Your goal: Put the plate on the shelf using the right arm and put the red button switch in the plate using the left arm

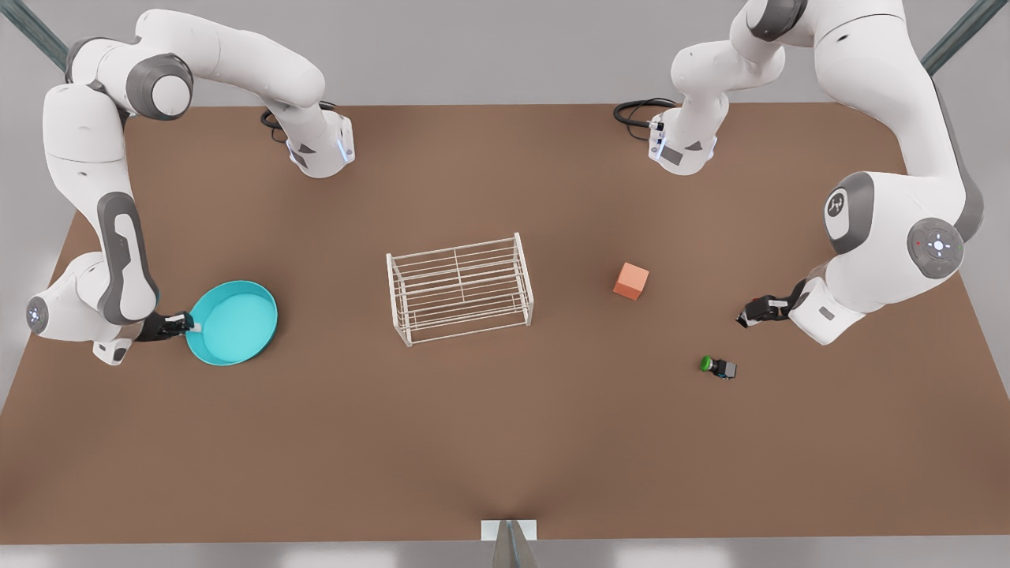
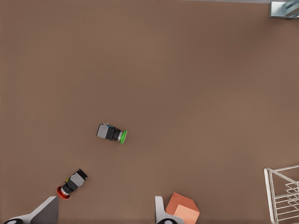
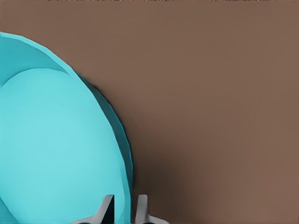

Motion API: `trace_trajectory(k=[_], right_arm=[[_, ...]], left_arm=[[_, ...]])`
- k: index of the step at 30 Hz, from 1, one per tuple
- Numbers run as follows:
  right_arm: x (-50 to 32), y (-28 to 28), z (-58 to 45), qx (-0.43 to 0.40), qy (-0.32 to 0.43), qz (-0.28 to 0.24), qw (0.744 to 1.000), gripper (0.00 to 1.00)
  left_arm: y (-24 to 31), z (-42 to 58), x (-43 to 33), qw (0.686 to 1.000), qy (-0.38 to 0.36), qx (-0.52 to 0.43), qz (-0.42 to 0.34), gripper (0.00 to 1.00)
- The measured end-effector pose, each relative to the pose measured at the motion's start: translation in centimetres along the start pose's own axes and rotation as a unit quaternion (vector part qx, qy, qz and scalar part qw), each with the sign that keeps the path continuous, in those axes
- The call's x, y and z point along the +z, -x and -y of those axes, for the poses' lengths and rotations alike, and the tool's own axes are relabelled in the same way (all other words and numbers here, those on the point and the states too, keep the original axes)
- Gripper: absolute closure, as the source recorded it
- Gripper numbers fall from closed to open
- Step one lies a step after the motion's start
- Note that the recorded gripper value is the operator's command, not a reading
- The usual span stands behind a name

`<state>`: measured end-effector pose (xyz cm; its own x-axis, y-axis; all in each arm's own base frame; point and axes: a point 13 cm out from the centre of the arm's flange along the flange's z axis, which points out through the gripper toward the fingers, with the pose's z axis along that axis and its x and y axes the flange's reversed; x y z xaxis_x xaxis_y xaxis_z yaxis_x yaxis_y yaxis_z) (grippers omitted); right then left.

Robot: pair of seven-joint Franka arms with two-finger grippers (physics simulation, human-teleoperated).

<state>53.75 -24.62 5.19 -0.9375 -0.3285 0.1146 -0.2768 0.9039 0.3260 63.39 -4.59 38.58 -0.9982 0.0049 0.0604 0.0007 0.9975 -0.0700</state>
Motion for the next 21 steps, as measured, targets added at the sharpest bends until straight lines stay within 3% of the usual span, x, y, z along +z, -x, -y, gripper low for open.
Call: trace_trajectory(k=[4, 7, 13, 21], right_arm=[[0.3, 0.0, -0.1, -0.006, 0.003, -0.001, 1.000, 0.64], [0.5, 0.0, -0.1, -0.010, 0.004, -0.002, 1.000, 0.74], [0.2, 0.3, -0.2, -0.019, 0.004, 0.000, 1.000, 0.82], [-4.5, 1.8, -3.2, -0.049, 0.003, 0.006, 0.999, 0.83]], left_arm=[[0.0, 0.0, 0.0, 1.000, 0.000, -0.001, -0.001, 0.00], [-0.1, 0.0, 0.1, 1.000, 0.000, -0.002, -0.001, 0.00], [-0.1, 0.1, 0.1, 1.000, 0.000, -0.002, -0.002, 0.00], [-0.2, 0.1, 0.2, 1.000, 0.000, -0.003, -0.004, 0.00]])
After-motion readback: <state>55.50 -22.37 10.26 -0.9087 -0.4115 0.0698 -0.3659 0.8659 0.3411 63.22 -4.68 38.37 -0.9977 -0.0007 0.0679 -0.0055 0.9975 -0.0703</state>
